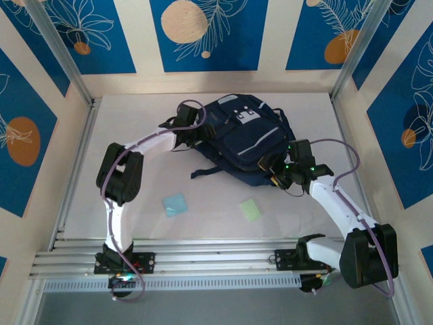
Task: Pack the student bag
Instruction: Rotate the student bag at the top-center of the table.
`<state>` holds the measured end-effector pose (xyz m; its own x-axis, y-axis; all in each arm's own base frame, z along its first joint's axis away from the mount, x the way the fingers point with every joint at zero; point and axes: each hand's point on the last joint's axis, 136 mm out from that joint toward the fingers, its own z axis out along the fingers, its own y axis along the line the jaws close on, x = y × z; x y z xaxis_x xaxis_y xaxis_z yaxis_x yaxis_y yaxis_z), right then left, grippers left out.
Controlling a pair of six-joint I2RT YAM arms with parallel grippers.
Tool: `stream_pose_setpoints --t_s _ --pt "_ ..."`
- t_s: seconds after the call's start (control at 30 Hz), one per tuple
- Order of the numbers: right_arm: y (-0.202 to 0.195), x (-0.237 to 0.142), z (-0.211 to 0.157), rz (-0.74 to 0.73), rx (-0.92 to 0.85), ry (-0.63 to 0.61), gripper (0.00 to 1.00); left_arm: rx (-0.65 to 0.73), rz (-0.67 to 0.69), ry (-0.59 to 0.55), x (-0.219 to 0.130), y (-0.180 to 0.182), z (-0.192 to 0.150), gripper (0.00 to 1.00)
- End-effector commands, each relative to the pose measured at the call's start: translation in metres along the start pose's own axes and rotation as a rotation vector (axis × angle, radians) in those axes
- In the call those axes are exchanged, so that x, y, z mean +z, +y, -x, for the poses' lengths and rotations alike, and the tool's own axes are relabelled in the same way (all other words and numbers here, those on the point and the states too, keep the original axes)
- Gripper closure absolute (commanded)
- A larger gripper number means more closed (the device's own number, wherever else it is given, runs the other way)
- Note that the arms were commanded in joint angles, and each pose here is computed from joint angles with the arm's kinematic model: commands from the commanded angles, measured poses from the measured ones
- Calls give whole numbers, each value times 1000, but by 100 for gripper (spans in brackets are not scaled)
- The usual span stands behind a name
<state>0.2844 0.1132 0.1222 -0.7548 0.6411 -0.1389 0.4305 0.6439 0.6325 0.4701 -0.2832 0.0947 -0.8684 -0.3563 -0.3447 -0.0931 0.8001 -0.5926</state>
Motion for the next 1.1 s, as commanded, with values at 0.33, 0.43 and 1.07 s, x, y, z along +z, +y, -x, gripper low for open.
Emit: stream_pose_setpoints --t_s 0.33,0.43,1.07 --pt "-3 9 3 -19 -25 -23 27 -46 -23 -19 31 -12 11 61" --pt "-12 17 3 -43 -38 -27 27 -59 -92 -16 36 -26 11 100" --pt "45 36 80 -39 -312 -87 32 -140 -229 -107 -69 -49 -30 100"
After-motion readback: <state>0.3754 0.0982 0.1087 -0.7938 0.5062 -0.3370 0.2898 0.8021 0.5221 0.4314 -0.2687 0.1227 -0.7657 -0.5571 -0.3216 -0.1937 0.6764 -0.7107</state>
